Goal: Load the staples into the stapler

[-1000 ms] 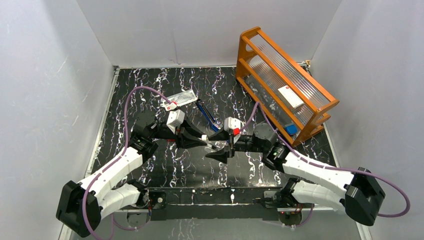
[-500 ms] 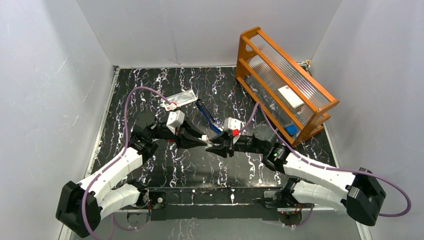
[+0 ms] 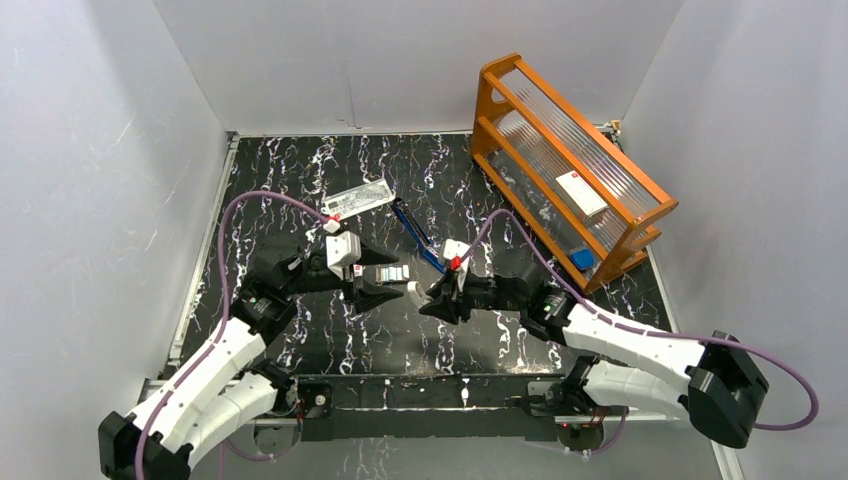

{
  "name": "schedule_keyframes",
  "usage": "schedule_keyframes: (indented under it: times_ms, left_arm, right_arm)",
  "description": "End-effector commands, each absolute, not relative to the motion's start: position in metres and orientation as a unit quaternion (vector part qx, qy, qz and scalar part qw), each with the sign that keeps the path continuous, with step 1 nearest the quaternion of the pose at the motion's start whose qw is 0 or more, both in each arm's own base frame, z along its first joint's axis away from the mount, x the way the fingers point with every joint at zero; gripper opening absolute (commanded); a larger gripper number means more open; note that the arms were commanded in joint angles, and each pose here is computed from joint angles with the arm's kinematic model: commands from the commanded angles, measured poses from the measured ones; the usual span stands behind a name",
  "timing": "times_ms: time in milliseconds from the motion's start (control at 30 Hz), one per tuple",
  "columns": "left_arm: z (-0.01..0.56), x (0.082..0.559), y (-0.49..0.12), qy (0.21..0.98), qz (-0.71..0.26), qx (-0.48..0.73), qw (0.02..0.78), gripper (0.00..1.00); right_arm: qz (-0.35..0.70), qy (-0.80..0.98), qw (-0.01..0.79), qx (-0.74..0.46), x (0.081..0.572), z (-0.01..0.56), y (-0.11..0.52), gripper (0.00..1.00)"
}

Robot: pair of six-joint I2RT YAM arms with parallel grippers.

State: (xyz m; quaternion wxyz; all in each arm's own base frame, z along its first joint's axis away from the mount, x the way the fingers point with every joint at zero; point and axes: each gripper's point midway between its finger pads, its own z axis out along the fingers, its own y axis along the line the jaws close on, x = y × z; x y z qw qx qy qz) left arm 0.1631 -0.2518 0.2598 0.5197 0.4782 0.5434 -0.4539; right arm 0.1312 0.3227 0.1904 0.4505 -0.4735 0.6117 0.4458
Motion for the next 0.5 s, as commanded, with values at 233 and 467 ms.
schedule_keyframes:
  times_ms: [233,467]
  left_arm:
    - [0.288,0.238,-0.173,0.670,-0.231,0.268,0.653,0.68]
    - [0.306,0.264,-0.083,0.709,-0.077,0.045,0.700,0.75]
  right_arm:
    - [0.325,0.727,0.350,-0.493,0.160,0.106,0.337,0.22]
    - [0.297,0.736,0.305,-0.527,0.159,0.078,0.384,0.22]
